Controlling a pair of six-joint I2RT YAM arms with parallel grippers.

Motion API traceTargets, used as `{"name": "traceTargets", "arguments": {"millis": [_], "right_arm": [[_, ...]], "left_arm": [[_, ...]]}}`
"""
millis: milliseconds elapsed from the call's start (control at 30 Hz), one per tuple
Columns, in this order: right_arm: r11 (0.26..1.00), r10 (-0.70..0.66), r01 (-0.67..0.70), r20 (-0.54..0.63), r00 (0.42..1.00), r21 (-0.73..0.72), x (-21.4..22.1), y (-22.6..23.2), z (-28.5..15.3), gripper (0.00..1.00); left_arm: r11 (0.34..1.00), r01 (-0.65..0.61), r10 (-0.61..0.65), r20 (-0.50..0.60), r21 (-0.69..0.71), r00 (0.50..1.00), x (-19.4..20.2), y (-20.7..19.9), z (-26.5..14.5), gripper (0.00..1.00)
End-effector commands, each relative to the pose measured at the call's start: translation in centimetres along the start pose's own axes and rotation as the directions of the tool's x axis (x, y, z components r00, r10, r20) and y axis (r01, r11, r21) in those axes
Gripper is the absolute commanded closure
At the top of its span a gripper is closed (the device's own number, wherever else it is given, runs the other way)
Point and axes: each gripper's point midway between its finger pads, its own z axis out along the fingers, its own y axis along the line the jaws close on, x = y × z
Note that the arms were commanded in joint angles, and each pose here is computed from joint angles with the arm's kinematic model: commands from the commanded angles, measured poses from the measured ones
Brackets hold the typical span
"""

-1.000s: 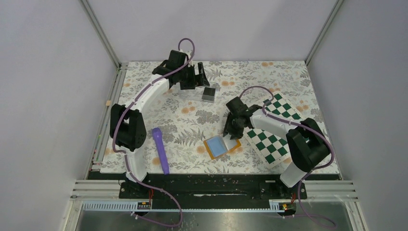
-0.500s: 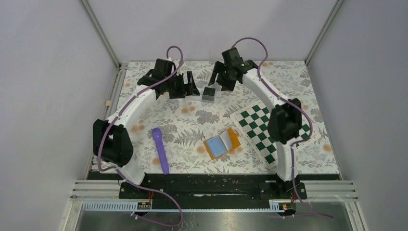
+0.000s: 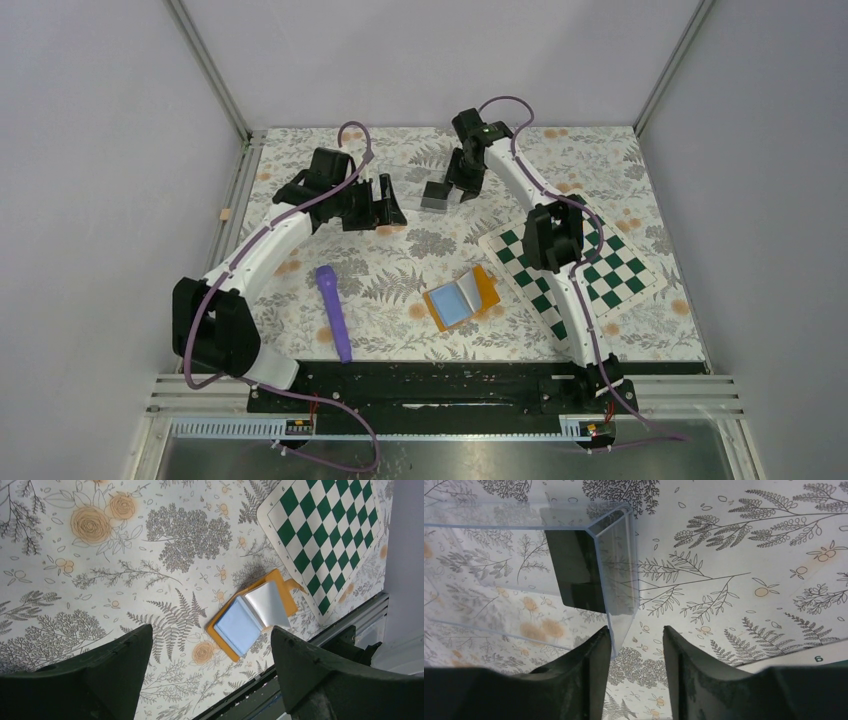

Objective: Put the credit cards into the card holder
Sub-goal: Pick up the credit card from the storage box.

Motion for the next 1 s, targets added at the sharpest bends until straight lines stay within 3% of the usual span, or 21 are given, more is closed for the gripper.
{"name": "traceTargets", "arguments": {"millis": [0, 167, 400, 567, 967], "right_arm": [[0.999, 0.003, -0.003, -0.009, 1.000, -0.053, -0.4, 0.9, -2.3, 0.54], [0.997, -0.005, 0.000, -0.068, 0.998, -0.075, 0.7, 1.1, -2.4, 0.70], [0.996, -0.032, 0.016, -0.187, 0.982, -0.090, 3.6, 0.7, -2.1, 0.85], [0.992, -0.107, 0.094, -0.189, 0.976, -0.078, 4.9, 0.7, -3.8, 0.99], [0.965, -0.263, 0.253, -0.233, 0.936, -0.072, 9.5, 0.4, -8.5, 1.00]], "left_arm": [[0.998, -0.039, 0.037, 0.039, 0.057, 0.999, -0.1, -1.3, -1.5, 0.13], [0.997, -0.040, 0.038, 0.038, 0.061, 0.999, 0.5, -1.3, -1.8, 0.13], [0.997, -0.040, 0.038, 0.041, 0.061, 0.998, 1.1, -1.3, -2.6, 0.13], [0.998, -0.029, 0.027, 0.042, 0.047, 0.999, 2.0, -1.0, -3.2, 0.13], [0.999, 0.018, -0.019, 0.035, 0.035, 0.999, 5.3, -0.1, -4.3, 0.13]]}}
